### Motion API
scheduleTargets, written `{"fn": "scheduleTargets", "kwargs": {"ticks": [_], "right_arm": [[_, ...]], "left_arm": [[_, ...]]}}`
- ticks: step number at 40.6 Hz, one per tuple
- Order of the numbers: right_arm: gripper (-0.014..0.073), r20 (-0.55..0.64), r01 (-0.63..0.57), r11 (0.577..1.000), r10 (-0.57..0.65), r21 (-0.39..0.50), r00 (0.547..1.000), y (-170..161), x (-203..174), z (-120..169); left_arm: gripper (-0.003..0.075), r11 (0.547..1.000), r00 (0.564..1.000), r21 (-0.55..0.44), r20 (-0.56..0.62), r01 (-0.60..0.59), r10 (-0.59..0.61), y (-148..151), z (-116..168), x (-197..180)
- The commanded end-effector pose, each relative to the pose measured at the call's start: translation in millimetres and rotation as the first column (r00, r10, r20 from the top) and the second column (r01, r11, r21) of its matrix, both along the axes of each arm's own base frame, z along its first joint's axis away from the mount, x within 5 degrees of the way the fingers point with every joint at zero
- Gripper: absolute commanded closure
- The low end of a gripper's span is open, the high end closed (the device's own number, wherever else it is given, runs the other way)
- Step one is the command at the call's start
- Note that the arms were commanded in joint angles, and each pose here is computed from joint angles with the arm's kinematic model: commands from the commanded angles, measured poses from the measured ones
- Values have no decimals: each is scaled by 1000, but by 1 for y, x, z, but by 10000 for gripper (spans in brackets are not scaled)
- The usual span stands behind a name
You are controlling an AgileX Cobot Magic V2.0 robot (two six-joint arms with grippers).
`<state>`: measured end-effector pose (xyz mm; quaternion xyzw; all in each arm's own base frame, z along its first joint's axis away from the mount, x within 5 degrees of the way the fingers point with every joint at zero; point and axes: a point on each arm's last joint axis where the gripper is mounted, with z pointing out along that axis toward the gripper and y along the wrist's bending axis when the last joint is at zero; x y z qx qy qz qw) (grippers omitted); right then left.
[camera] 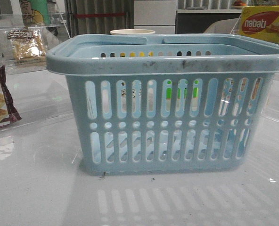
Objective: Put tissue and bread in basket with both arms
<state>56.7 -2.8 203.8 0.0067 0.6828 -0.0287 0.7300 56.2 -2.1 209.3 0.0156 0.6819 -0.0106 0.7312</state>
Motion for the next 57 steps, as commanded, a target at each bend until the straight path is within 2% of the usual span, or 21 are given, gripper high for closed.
{"fn": "scheduleTargets", "kwargs": {"ticks": [1,29,35,40,44,51,57], "right_arm": [[538,113,15,1000,-14,-10,994,-1,-3,9],[538,113,15,1000,-14,-10,994,-1,-3,9],[538,160,20,1000,-18,-11,987,-1,-4,14],[538,179,22,1000,-19,-12,984,-1,-4,16],[538,214,20,1000,-17,-10,977,-1,-6,25],[538,245,8,1000,-4,-14,970,1,-20,73],[538,224,-4,1000,7,-17,975,2,-30,116]], "left_arm": [[629,1000,994,-12,107,3,-1,0,10,-3],[629,1000,994,-12,107,3,-1,0,10,-3],[629,1000,994,-12,107,3,-1,0,10,-3],[629,1000,983,-15,183,4,-1,0,17,-4],[629,1000,968,-17,252,5,0,0,29,-7],[629,1000,927,-22,374,7,1,1,78,-22],[629,1000,940,-20,341,7,1,1,122,-30]]}}
